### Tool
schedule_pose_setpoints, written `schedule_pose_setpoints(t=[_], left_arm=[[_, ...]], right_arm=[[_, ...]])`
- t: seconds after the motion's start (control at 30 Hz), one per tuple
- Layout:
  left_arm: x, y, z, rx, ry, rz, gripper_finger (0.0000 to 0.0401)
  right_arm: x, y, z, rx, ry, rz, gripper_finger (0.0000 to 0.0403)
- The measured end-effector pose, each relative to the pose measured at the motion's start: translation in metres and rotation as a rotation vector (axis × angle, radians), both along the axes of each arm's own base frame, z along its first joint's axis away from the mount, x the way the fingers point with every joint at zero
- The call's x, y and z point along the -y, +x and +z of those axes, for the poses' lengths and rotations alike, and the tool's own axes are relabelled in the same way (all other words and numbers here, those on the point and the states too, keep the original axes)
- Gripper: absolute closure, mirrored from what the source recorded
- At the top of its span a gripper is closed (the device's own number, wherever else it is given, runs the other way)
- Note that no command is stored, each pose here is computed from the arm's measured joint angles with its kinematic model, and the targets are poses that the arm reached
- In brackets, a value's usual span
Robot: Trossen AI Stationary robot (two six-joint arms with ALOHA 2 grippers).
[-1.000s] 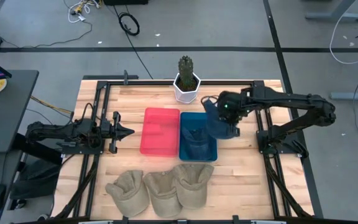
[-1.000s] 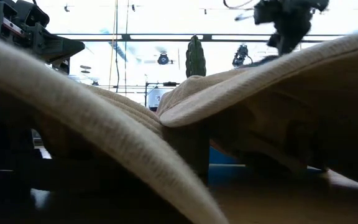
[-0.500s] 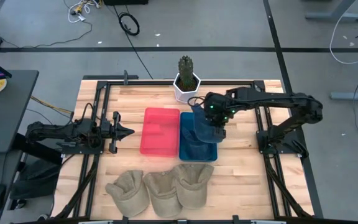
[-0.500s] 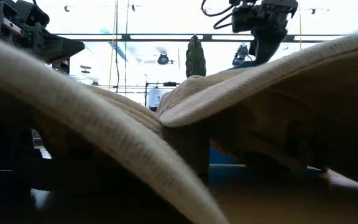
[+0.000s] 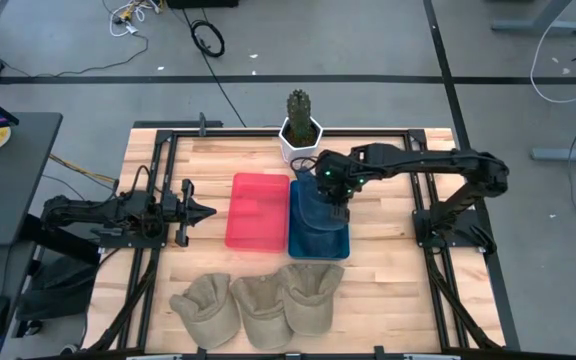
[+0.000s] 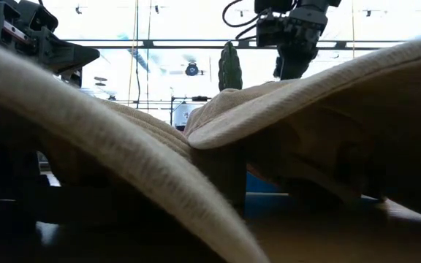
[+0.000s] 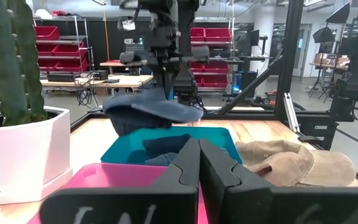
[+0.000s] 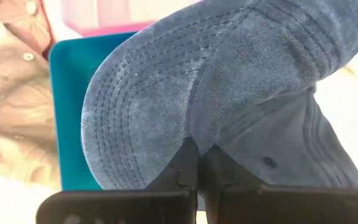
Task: Pick & Place hat
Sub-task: Put the blue cap into the blue bin
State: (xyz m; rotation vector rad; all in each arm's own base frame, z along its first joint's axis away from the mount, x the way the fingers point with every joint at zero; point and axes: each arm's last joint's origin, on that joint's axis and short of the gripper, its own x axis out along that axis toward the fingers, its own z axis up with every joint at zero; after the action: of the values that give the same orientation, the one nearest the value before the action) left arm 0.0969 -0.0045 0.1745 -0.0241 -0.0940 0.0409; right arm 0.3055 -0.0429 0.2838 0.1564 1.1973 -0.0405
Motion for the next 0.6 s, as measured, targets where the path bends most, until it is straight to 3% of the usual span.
schedule_pose_setpoints(t=[0.6], left_arm=[[0.0, 0.0, 0.0, 0.0, 0.0, 0.001, 0.0398]], right_arm=[[0.016, 0.053, -0.1, -0.192, 0.056, 0.017, 0.0399]])
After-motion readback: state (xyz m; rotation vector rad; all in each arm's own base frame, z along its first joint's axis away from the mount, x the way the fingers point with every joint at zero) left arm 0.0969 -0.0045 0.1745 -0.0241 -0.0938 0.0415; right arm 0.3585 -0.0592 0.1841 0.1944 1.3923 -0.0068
